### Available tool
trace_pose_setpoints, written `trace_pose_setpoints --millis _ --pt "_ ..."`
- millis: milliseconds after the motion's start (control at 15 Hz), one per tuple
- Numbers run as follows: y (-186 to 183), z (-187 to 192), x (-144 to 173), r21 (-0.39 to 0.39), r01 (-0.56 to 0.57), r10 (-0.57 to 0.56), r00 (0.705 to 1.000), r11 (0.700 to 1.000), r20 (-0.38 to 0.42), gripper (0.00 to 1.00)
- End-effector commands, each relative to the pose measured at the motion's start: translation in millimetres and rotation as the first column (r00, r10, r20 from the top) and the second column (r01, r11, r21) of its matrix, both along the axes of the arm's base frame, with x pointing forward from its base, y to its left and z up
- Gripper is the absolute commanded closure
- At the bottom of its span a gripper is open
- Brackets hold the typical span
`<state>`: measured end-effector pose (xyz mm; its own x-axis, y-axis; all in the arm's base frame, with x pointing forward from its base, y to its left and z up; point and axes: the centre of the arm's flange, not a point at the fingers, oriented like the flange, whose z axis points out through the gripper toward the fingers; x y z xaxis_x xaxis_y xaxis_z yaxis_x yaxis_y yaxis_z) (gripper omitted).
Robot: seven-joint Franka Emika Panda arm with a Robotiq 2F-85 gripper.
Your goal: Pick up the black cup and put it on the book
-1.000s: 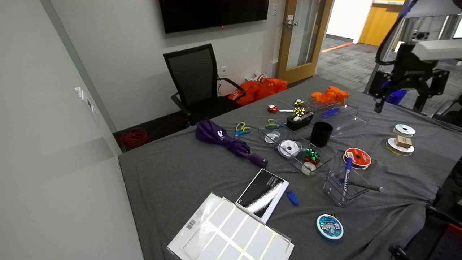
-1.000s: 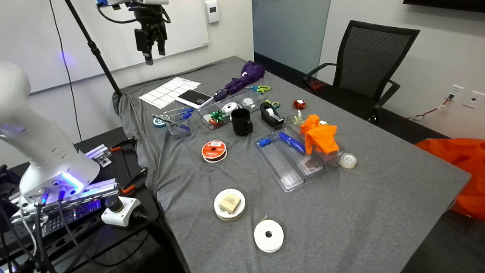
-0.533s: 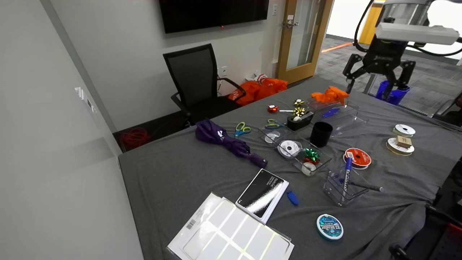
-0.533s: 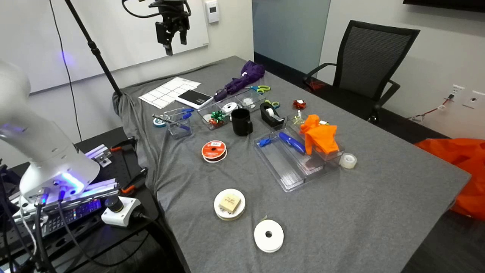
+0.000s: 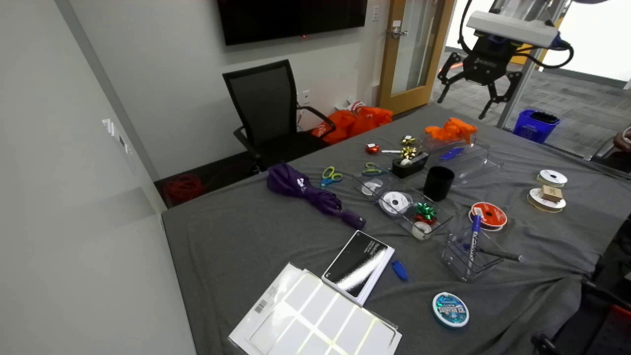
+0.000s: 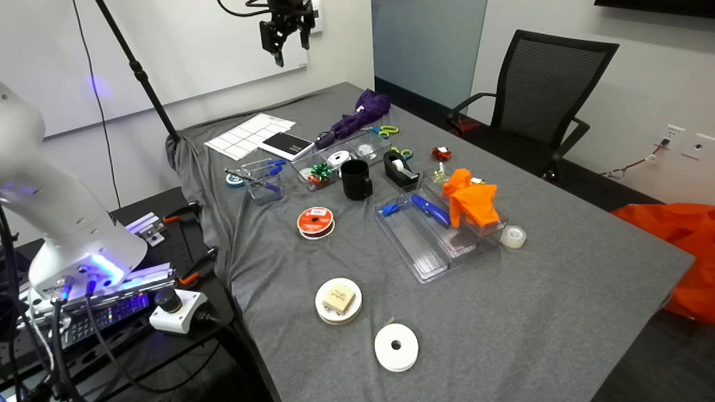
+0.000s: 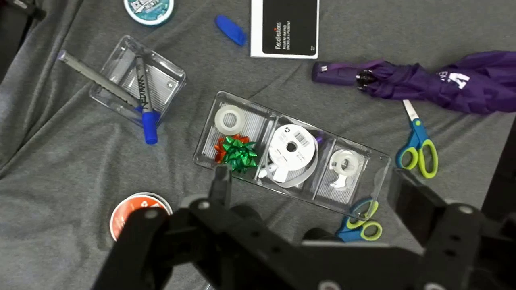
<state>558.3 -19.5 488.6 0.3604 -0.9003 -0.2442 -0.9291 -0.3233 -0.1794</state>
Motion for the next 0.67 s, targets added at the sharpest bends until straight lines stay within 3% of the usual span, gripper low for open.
trace_pose_setpoints --millis 0,400,600 --pt "-1.5 1.4 29.7 0.043 0.1 -0.1 0.995 0.994 0.005 0.0" --pt "-3.2 1.1 42.9 0.053 0.18 -0.181 0.983 0.982 0.014 0.0" --pt "-3.5 2.0 34.3 0.036 0.162 -0.162 0.987 0.986 0.006 0.0"
